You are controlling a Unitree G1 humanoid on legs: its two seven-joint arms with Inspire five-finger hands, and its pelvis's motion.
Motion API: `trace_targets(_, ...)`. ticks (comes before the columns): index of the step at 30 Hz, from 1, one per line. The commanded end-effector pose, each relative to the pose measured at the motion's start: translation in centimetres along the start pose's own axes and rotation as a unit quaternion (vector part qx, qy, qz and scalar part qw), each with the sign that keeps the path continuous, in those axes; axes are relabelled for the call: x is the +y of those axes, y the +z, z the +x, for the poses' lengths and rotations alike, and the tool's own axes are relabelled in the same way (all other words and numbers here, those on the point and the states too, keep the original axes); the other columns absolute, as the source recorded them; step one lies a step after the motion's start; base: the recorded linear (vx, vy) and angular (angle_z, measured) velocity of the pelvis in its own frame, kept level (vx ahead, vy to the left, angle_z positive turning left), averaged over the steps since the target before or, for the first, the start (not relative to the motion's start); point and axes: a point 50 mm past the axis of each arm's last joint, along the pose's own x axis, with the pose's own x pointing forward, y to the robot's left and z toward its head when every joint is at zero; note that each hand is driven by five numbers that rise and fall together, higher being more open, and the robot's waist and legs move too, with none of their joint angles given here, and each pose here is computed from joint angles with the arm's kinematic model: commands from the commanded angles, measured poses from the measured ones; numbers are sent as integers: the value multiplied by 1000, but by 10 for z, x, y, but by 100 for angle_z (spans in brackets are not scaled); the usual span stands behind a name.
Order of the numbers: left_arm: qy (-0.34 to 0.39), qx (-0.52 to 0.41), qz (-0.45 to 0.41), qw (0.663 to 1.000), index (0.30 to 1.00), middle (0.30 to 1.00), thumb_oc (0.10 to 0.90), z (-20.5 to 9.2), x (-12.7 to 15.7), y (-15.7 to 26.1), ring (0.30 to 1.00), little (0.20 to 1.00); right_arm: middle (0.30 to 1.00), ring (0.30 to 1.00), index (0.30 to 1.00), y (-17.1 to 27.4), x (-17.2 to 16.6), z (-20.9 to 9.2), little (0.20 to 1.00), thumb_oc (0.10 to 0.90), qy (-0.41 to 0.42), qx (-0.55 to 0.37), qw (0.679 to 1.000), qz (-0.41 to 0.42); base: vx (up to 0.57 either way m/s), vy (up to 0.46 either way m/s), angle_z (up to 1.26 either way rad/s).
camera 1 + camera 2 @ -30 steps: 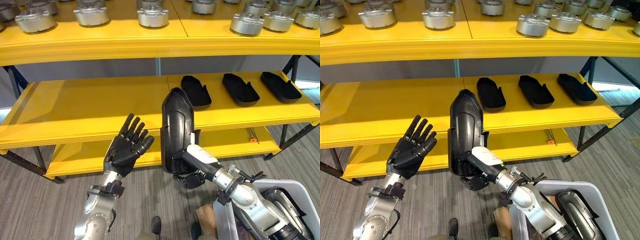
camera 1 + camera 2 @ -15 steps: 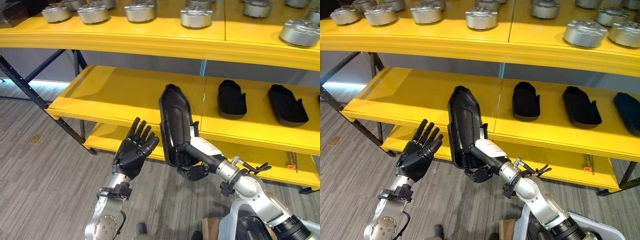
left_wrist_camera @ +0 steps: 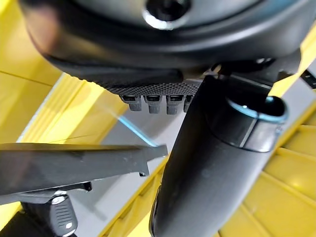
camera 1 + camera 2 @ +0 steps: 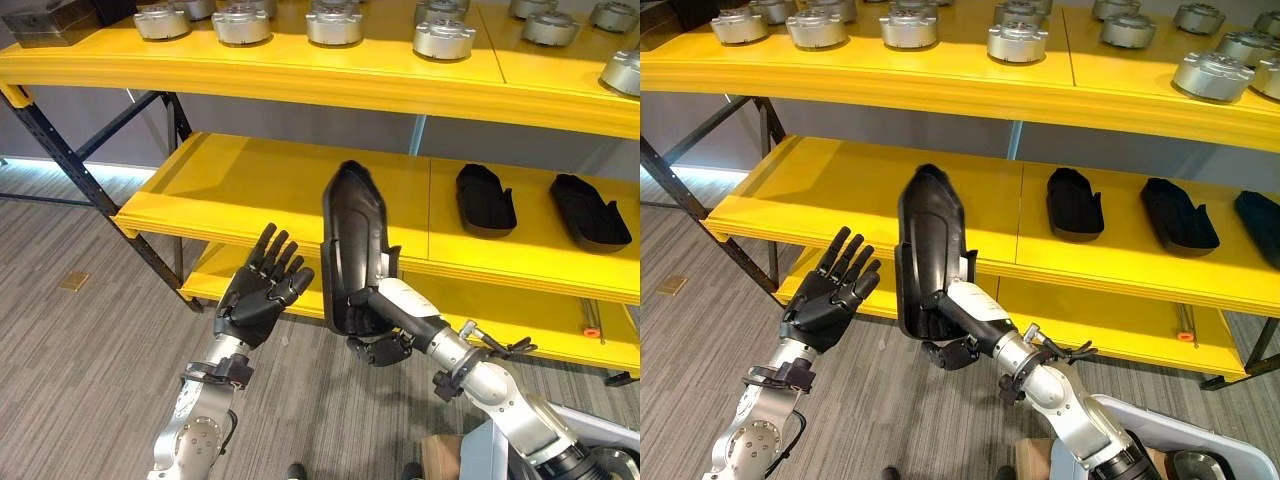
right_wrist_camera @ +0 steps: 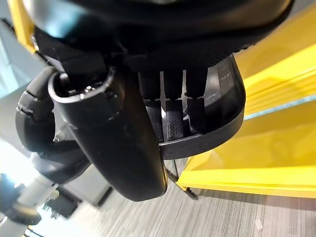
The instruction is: Move parts from the plastic box to the shelf.
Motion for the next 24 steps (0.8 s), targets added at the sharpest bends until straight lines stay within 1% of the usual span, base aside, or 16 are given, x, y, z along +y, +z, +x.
trace_targets(1, -86, -53, 31, 994, 1000, 1000, 900, 17, -24, 23, 1000, 1000, 300, 300, 300, 36, -49, 10, 300, 400, -136, -98, 986, -8, 27, -1, -19)
trace_targets(3, -86, -53, 23, 995, 1000, 1000, 900, 17, -25, 22, 1000, 1000, 300, 300, 300, 36, -49, 10, 300, 400, -136, -99, 986, -6, 24, -20, -17)
trace_targets(4, -59, -63, 42, 995, 1000, 1000, 900, 11, -11, 22, 1000, 1000, 300, 300, 300, 35, -62, -4, 300, 400, -152, -128, 978, -56, 31, -55, -5)
trace_targets(6, -59, -55, 27, 996, 1000, 1000, 900, 11, -12, 19, 1000, 1000, 300, 300, 300, 36, -64, -2, 300, 400, -154, -129, 978, -51, 64, -112, 3)
trace_targets(10, -58, -45, 29, 997, 1000, 1000, 900, 7, -14, 14, 1000, 1000, 300, 300, 300, 35, -67, -2, 300, 400, -154, -126, 979, -43, 117, -85, 4)
trace_targets(24, -30, -44, 24, 998, 1000, 1000, 900, 4, -9, 14, 1000, 1000, 300, 300, 300, 33, -60, -2, 300, 400, -139, -115, 983, -42, 56, -17, 0)
